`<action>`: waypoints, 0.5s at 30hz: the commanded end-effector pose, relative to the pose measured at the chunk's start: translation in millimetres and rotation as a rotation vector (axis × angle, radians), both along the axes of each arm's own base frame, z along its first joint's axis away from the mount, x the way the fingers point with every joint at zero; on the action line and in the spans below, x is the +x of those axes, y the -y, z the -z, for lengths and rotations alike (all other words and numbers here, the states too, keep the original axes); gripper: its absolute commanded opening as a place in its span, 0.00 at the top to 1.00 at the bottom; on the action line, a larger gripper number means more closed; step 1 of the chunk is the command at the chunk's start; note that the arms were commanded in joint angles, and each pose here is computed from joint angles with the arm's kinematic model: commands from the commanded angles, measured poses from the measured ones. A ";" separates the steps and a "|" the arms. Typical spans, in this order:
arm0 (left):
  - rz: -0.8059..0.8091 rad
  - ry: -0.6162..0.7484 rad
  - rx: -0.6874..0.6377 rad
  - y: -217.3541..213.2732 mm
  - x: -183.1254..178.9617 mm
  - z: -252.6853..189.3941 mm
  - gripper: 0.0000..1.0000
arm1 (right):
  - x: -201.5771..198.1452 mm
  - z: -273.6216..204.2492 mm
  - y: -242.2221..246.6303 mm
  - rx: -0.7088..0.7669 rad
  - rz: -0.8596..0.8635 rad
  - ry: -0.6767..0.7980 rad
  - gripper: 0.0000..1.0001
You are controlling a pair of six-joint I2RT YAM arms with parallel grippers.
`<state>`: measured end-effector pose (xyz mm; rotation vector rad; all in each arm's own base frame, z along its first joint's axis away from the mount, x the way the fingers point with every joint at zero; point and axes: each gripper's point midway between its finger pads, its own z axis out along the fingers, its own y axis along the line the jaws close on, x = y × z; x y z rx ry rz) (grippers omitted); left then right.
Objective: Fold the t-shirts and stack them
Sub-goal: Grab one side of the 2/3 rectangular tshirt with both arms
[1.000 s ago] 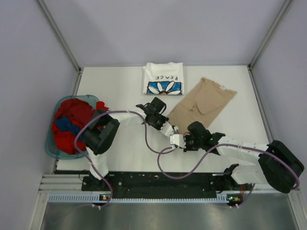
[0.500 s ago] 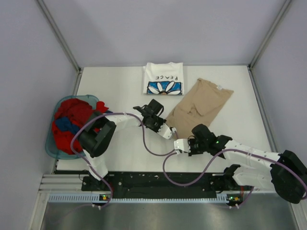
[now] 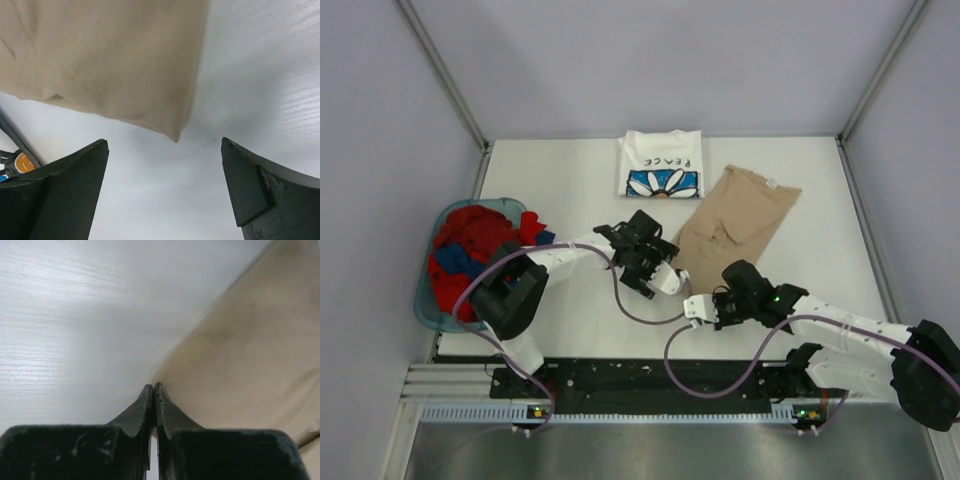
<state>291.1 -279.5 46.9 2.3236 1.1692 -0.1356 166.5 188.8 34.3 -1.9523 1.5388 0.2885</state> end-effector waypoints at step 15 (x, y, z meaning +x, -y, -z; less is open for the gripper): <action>0.057 -0.026 0.050 23.1 -10.6 24.6 0.47 | -13.3 21.3 17.6 -0.091 0.010 -0.036 0.64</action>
